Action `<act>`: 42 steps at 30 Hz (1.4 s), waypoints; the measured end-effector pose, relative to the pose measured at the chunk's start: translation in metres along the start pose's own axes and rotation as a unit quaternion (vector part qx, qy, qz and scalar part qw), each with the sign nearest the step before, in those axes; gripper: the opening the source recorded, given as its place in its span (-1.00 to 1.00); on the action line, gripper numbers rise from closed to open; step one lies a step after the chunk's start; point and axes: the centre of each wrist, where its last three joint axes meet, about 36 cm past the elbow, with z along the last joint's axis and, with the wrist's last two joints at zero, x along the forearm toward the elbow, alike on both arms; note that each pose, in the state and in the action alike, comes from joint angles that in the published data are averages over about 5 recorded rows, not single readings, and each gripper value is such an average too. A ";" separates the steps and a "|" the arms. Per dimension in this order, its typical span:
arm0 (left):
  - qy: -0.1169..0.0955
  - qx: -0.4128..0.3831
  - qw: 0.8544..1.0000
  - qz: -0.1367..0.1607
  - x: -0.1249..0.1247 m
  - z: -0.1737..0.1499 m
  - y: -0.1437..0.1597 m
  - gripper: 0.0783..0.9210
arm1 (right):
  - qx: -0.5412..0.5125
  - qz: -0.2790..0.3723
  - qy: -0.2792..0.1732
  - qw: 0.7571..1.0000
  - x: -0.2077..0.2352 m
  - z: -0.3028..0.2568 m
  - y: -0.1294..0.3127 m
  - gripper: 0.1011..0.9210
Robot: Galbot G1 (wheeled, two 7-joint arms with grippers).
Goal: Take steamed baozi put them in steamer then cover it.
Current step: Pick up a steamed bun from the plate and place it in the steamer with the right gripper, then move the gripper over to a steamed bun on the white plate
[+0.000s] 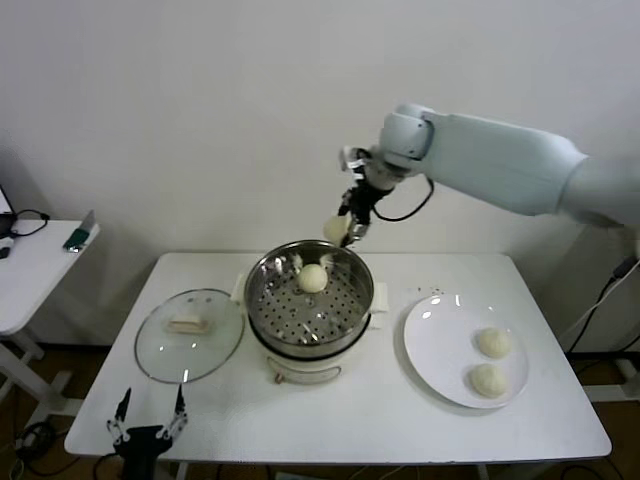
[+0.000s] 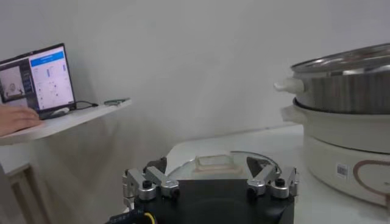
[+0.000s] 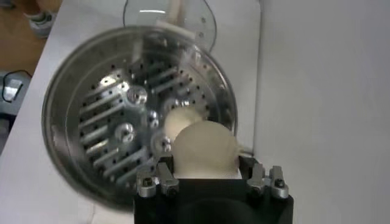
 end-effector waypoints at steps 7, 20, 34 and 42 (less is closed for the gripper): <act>-0.002 -0.004 1.000 0.005 0.003 0.000 0.002 0.77 | 0.024 -0.032 0.004 0.999 -0.054 -0.045 0.013 0.41; -0.005 -0.008 1.000 0.008 0.002 -0.002 0.005 0.77 | 0.049 -0.075 0.018 0.996 -0.133 -0.084 0.036 0.41; -0.005 -0.011 1.000 0.009 0.002 -0.002 0.007 0.77 | 0.059 -0.077 0.026 0.995 -0.148 -0.091 0.040 0.75; -0.005 -0.011 1.000 0.008 0.002 -0.002 0.007 0.77 | 0.066 -0.079 0.023 0.994 -0.122 -0.081 0.035 0.76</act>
